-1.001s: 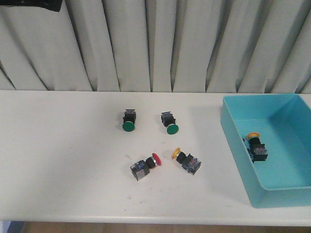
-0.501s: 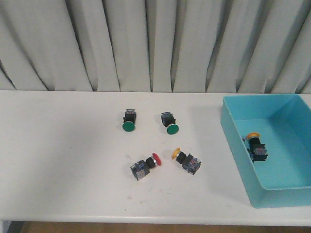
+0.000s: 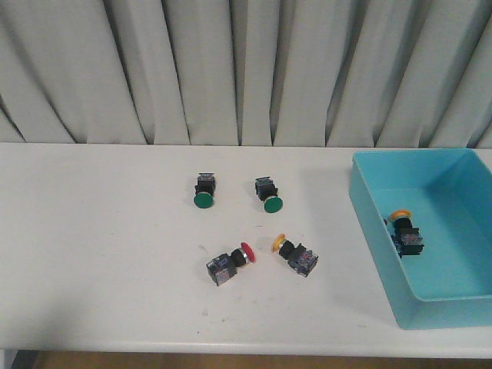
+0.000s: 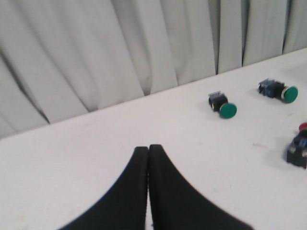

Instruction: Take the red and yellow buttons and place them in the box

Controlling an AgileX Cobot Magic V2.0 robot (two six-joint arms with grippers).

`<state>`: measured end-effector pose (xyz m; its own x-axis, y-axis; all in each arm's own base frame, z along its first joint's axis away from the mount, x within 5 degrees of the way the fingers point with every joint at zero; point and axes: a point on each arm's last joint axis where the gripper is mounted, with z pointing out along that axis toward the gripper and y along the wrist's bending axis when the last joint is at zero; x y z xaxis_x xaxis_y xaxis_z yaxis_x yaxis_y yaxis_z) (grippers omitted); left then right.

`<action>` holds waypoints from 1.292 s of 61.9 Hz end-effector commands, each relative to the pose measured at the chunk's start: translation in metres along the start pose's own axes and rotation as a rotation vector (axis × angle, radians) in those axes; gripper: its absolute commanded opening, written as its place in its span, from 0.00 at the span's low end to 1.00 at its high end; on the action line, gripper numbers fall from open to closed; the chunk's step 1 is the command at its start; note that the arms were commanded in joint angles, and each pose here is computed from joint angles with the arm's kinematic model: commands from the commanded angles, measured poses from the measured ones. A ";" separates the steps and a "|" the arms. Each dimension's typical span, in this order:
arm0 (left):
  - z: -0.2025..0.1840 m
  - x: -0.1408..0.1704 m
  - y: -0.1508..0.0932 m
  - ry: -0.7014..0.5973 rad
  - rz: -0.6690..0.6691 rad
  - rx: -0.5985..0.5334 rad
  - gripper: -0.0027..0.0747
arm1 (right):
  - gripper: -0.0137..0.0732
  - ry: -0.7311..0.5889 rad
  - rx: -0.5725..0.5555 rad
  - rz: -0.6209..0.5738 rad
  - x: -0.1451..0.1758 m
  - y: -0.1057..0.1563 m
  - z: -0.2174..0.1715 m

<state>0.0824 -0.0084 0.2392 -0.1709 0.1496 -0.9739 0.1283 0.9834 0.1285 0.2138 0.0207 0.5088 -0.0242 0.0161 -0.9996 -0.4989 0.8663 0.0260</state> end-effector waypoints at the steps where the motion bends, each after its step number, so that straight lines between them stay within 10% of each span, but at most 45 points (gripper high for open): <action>1: -0.006 0.013 -0.002 -0.141 -0.039 -0.021 0.03 | 0.15 -0.080 0.014 0.007 -0.015 0.004 -0.007; 13: -0.011 0.056 -0.004 -0.174 -0.075 -0.082 0.03 | 0.15 -0.081 0.015 0.007 -0.015 0.004 -0.007; 80: -0.015 0.057 -0.003 -0.195 -0.153 -0.096 0.03 | 0.15 -0.079 0.012 0.009 -0.015 0.005 -0.007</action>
<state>0.0567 -0.0014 0.1962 -0.0227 0.0040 -0.9997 0.0235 0.9997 0.0035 0.2138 0.0208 0.5088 -0.0241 0.0164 -0.9996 -0.4990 0.8662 0.0263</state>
